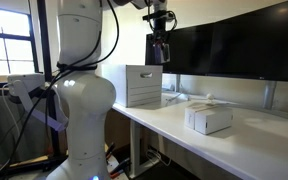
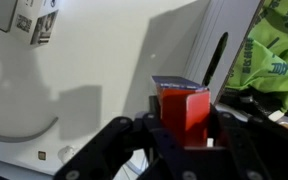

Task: Pick up the red-blue box and put it in the bigger box

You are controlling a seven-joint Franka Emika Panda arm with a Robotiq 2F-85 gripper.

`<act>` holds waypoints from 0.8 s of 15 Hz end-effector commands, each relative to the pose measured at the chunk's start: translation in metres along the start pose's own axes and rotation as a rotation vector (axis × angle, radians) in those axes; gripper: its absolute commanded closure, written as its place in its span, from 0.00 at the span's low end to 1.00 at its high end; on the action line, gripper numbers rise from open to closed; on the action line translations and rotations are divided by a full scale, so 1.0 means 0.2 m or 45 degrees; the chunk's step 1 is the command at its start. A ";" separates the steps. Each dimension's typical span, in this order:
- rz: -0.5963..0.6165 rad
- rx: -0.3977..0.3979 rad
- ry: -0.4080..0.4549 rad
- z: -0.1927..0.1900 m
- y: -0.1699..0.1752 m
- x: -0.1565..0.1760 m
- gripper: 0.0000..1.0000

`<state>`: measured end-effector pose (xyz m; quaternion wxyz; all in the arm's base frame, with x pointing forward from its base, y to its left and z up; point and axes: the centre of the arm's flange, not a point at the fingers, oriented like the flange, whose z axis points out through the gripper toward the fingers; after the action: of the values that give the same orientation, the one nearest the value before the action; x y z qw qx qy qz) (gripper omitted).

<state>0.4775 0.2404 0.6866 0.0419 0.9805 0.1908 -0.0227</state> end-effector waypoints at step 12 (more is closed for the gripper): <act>-0.197 -0.130 0.057 -0.27 -0.88 0.22 0.84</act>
<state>0.4470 0.3890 0.7072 0.0900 0.9630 0.2529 0.0222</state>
